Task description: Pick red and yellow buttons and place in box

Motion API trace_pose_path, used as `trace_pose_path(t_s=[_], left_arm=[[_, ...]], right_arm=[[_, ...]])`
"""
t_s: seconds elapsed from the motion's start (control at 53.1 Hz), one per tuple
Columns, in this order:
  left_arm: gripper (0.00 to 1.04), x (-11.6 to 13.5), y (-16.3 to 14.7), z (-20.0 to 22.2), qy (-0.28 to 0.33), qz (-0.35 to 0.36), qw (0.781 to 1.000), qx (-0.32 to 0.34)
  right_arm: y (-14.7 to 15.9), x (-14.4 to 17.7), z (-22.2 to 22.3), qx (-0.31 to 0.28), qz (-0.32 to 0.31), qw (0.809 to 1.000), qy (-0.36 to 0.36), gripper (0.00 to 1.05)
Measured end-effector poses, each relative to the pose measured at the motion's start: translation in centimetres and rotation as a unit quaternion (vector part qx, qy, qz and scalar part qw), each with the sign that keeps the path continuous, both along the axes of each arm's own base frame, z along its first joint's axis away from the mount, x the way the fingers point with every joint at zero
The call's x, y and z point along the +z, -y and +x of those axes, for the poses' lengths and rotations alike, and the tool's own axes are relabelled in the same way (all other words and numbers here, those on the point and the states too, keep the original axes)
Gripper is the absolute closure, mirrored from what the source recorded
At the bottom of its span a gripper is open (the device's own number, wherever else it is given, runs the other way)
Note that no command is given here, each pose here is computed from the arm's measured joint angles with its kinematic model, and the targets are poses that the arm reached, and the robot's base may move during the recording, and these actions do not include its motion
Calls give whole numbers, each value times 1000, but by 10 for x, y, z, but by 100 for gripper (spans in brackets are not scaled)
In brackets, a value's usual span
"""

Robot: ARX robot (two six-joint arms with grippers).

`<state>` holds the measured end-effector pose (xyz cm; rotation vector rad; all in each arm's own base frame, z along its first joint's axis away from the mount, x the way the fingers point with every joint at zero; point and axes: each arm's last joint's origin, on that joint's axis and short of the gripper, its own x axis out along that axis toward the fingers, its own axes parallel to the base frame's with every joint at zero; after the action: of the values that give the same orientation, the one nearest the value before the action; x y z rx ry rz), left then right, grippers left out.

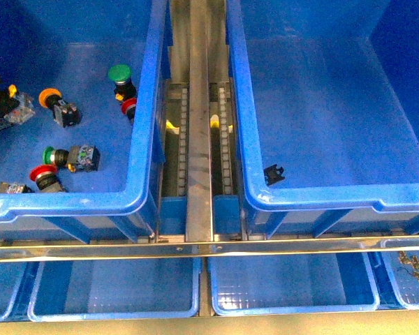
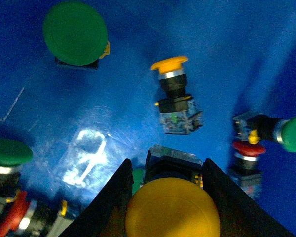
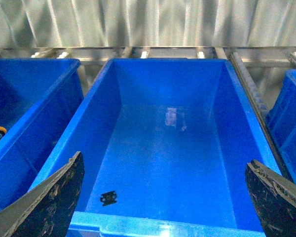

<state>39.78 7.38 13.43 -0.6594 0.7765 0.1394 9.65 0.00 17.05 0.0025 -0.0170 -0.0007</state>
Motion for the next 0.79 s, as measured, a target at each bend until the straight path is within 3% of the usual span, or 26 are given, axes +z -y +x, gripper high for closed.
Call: trace_pose_path(t_s=[0.207,0.32,0.565,0.792], left_arm=[[71,19,-1,-16,-14,-118,993,23],[71,31,15,-21,-17,-169,985,11],[71,74,86,-36,1,-239,968,-74],[71,75,146,-47,-24,-268,955,-126]], right_arm=[[0,0,0,0,0,1000,0,7],[0,0,0,0,0,1000,0,7],[0,0,0,0,0,1000,0,7],[0,0,0,0,0,1000,0,7]])
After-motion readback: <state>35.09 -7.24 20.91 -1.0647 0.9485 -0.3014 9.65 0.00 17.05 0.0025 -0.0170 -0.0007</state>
